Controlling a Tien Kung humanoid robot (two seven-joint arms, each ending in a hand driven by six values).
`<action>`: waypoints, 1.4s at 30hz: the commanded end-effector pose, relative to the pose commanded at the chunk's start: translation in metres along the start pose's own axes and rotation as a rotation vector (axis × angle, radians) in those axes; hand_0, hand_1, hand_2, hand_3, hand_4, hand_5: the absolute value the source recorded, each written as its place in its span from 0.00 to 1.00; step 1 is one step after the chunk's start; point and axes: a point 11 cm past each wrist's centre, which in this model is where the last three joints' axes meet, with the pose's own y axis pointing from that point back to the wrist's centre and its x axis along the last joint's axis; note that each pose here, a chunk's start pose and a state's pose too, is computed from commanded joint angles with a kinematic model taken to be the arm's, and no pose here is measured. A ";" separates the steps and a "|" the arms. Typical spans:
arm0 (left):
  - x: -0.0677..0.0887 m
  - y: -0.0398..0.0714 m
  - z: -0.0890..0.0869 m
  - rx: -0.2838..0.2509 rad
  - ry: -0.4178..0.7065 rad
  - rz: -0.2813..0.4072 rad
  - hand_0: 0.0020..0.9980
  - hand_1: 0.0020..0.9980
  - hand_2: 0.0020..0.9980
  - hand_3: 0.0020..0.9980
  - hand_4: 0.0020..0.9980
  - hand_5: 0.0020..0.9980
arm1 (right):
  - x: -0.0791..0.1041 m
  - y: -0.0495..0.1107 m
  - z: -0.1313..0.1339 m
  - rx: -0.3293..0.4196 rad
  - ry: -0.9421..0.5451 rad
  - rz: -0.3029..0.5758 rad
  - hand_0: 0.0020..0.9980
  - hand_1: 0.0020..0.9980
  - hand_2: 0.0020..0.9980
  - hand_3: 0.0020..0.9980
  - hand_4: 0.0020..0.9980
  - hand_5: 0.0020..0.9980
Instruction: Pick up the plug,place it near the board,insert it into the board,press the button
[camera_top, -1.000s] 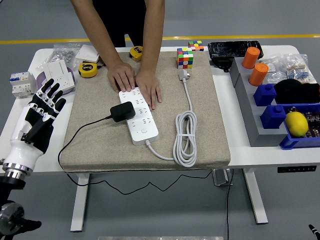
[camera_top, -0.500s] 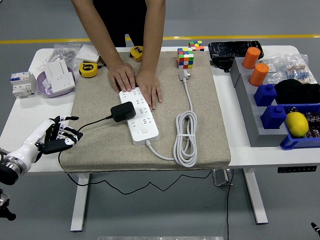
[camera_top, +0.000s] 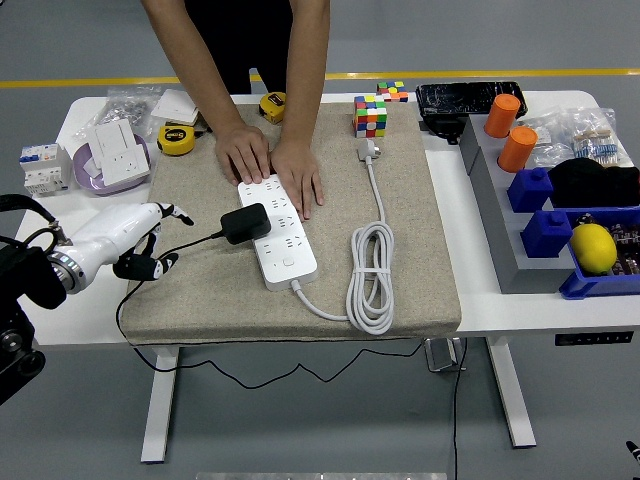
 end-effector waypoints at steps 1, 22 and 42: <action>0.001 -0.004 0.004 -0.012 -0.004 -0.014 0.17 0.04 0.17 0.79 0.62 0.00 | 0.001 0.000 -0.001 0.001 0.001 0.001 1.00 0.80 0.72 0.73 1.00 0.91; -0.031 -0.047 0.062 -0.123 0.463 -0.342 0.16 0.03 0.17 0.80 0.57 0.00 | -0.003 0.000 -0.010 0.015 0.006 -0.005 1.00 0.80 0.72 0.73 1.00 0.91; -0.059 -0.068 0.064 -0.073 0.428 -0.380 0.16 0.03 0.17 0.80 0.56 0.00 | -0.005 0.000 -0.008 0.012 0.009 -0.009 1.00 0.80 0.72 0.73 1.00 0.92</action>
